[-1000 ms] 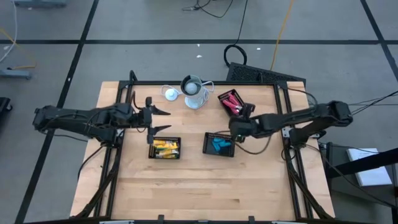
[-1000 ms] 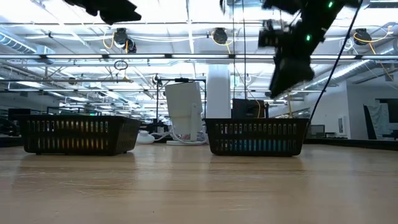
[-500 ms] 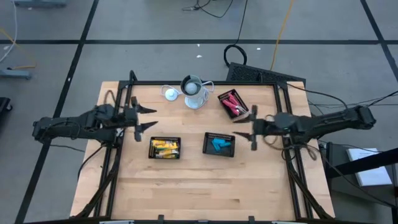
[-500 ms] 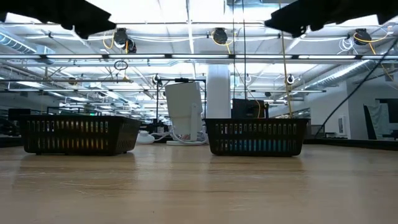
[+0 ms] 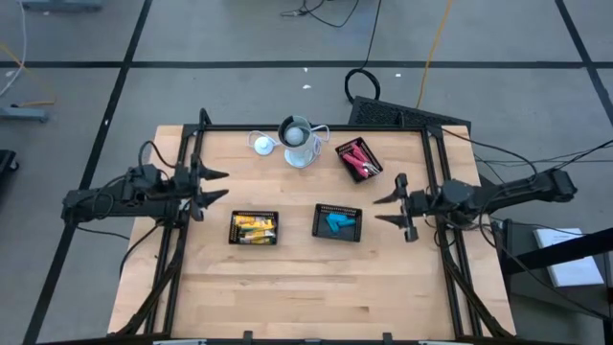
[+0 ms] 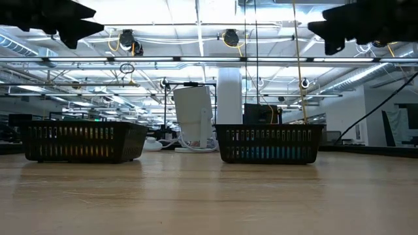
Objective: Pick & Place School Supplies
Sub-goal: Return to Home Position
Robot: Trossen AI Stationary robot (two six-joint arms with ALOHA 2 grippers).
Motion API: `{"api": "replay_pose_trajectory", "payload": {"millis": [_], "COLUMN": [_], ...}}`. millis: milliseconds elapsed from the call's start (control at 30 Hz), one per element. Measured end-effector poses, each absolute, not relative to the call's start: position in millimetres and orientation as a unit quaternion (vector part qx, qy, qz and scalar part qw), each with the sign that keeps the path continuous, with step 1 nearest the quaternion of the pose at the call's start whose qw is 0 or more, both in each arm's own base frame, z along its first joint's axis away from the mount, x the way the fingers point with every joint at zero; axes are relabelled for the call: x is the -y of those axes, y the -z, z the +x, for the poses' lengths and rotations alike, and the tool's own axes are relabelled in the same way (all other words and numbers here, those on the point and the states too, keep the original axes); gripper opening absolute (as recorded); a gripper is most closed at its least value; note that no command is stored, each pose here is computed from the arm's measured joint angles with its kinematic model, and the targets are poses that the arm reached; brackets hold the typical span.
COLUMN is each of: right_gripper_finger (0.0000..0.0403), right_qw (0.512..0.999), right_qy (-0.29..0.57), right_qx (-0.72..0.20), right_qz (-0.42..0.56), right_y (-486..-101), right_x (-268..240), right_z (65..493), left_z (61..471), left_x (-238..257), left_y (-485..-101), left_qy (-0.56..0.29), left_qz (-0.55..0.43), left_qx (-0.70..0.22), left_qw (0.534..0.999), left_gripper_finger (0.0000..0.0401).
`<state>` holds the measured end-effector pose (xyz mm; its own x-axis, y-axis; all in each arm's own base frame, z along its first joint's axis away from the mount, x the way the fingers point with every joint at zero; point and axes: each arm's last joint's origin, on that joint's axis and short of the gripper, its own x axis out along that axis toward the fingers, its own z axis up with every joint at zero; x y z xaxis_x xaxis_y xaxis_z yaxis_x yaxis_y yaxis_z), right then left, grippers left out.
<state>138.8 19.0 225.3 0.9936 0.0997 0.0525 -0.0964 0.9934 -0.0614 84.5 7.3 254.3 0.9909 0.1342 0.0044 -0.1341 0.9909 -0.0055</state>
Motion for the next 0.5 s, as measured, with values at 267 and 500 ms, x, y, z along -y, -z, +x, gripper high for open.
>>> {"api": "replay_pose_trajectory", "payload": {"millis": [267,500], "right_gripper_finger": [0.0169,0.0169], "right_qw": [0.992,0.993], "right_qy": [-0.092,-0.038], "right_qx": [0.085,0.109], "right_qz": [-0.029,0.024], "right_y": [-191.6,-192.4], "right_x": [-23.3,-19.2], "right_z": [123.5,119.6], "left_z": [84.5,85.2], "left_x": [-9.2,-9.1], "left_y": [-250.0,-247.2], "left_qy": [-0.101,-0.100], "left_qz": [-0.023,-0.064], "left_qx": [-0.014,-0.025], "left_qw": [0.995,0.993], "left_gripper_finger": [0.0232,0.0232]}}
